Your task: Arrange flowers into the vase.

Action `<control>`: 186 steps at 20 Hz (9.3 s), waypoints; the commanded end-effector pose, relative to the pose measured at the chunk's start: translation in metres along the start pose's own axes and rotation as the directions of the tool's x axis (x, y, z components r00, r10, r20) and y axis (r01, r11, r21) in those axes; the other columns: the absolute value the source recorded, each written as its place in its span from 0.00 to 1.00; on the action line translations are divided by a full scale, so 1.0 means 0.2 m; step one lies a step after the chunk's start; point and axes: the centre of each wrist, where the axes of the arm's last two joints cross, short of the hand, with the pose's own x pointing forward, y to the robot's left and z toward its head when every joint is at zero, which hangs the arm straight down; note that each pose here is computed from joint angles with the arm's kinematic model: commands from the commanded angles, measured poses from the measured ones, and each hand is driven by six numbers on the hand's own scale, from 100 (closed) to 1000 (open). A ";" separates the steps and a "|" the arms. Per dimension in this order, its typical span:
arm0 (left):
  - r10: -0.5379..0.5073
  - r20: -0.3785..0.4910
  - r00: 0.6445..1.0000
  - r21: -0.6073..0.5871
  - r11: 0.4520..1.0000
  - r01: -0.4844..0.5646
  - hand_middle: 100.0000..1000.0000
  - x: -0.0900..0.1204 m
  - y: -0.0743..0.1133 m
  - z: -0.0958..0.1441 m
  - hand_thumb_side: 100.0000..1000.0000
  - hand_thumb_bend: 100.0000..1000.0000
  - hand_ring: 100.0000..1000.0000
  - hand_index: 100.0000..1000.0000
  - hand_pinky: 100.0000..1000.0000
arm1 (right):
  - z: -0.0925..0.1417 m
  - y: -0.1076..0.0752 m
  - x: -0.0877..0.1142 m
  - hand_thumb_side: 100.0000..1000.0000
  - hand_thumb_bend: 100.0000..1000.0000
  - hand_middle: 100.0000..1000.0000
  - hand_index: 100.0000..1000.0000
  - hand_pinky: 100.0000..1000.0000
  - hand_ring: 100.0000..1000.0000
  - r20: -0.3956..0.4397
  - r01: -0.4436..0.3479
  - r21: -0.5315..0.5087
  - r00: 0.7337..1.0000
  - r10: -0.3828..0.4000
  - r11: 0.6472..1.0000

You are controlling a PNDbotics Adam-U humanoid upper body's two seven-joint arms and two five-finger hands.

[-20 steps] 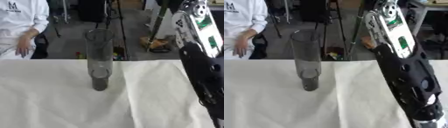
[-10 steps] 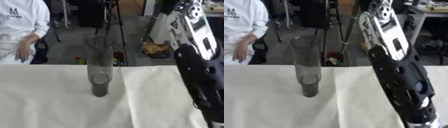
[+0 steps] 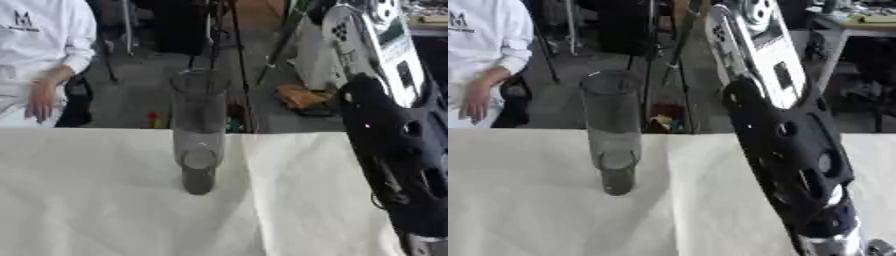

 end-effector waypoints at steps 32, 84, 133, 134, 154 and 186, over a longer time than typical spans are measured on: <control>0.021 0.073 0.997 -0.042 0.999 -0.018 0.81 0.04 -0.02 -0.09 1.00 0.00 0.92 0.90 0.78 | -0.15 0.05 0.03 0.23 0.00 0.00 0.08 0.00 0.00 0.149 0.184 -0.108 0.975 -0.167 0.977; 0.060 0.121 0.991 -0.049 0.997 -0.055 0.80 0.06 -0.05 -0.15 1.00 0.00 0.92 0.89 0.78 | -0.13 -0.14 0.14 0.24 0.00 0.00 0.08 0.00 0.00 0.334 0.309 0.081 0.888 -0.318 0.948; 0.092 0.116 0.989 -0.038 0.995 -0.088 0.79 0.06 -0.07 -0.14 1.00 0.00 0.91 0.88 0.78 | -0.11 -0.13 -0.12 0.21 0.00 0.00 0.08 0.00 0.00 0.097 0.206 0.011 0.974 -0.206 0.978; 0.092 0.116 0.989 -0.039 0.995 -0.088 0.79 0.06 -0.07 -0.14 1.00 0.00 0.91 0.88 0.78 | -0.11 -0.12 -0.12 0.21 0.00 0.00 0.08 0.00 0.00 0.095 0.215 0.013 0.972 -0.215 0.977; 0.105 0.115 0.988 -0.043 0.994 -0.101 0.78 0.06 -0.08 -0.15 1.00 0.00 0.91 0.88 0.79 | -0.10 -0.05 -0.10 0.18 0.00 0.00 0.08 0.00 0.00 0.066 0.268 0.007 0.961 -0.268 0.963; 0.122 0.117 0.986 -0.026 0.992 -0.120 0.77 0.06 -0.08 -0.16 1.00 0.00 0.91 0.88 0.79 | -0.03 -0.03 -0.15 0.16 0.00 0.00 0.22 0.00 0.05 -0.055 0.065 0.060 0.997 -0.062 0.996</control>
